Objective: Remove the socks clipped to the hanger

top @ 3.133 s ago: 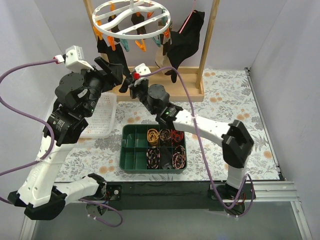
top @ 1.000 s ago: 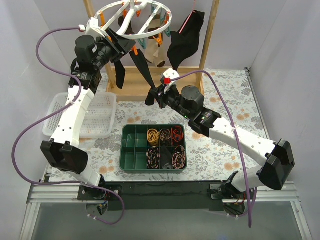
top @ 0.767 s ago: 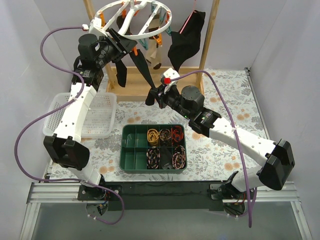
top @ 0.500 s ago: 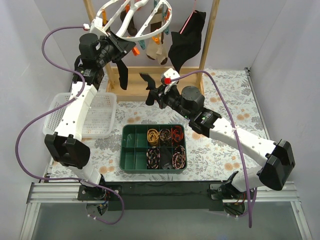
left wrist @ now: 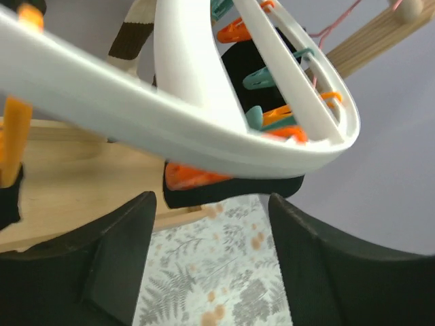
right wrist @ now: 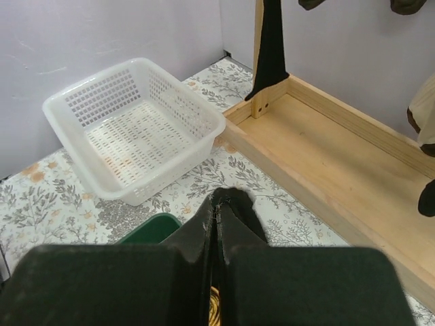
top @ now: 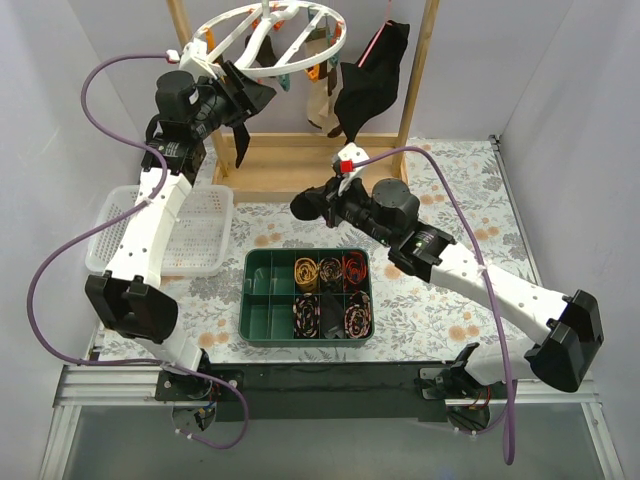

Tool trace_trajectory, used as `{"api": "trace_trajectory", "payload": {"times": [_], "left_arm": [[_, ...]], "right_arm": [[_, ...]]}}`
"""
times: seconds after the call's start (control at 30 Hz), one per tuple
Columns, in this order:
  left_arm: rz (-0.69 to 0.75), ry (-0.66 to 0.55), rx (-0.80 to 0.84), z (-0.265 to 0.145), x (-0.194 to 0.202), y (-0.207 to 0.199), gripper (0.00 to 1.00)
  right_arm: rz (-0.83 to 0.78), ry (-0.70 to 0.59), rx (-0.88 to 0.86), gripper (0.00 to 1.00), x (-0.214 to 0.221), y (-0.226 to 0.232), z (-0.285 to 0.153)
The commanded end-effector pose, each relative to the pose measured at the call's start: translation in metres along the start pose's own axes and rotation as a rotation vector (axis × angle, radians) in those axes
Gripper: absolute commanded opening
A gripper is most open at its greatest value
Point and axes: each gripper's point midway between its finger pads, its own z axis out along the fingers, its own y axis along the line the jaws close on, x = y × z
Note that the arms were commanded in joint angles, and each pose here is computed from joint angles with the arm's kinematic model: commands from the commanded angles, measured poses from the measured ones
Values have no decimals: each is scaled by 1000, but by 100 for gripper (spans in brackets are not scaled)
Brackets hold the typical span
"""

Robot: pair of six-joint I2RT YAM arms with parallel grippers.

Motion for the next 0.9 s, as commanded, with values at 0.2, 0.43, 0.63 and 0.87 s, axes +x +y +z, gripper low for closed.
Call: {"api": "trace_trajectory", "payload": {"times": [0.2,0.43,0.63,0.87], "left_arm": [[246,105,315,-95,37,-66,79],[381,312,744,-170,117,-93,81],[363,471,993,-208,160,-106,82],[295,622,1131,-223,209,-125,82]], "right_arm": [[35,76,-174,1,-14,33,-23],[47,162,-365,1,-7,65,-58],[83,212,-475,1,-6,84,-93],[101,174,-520,1,-25,93,-113]]}}
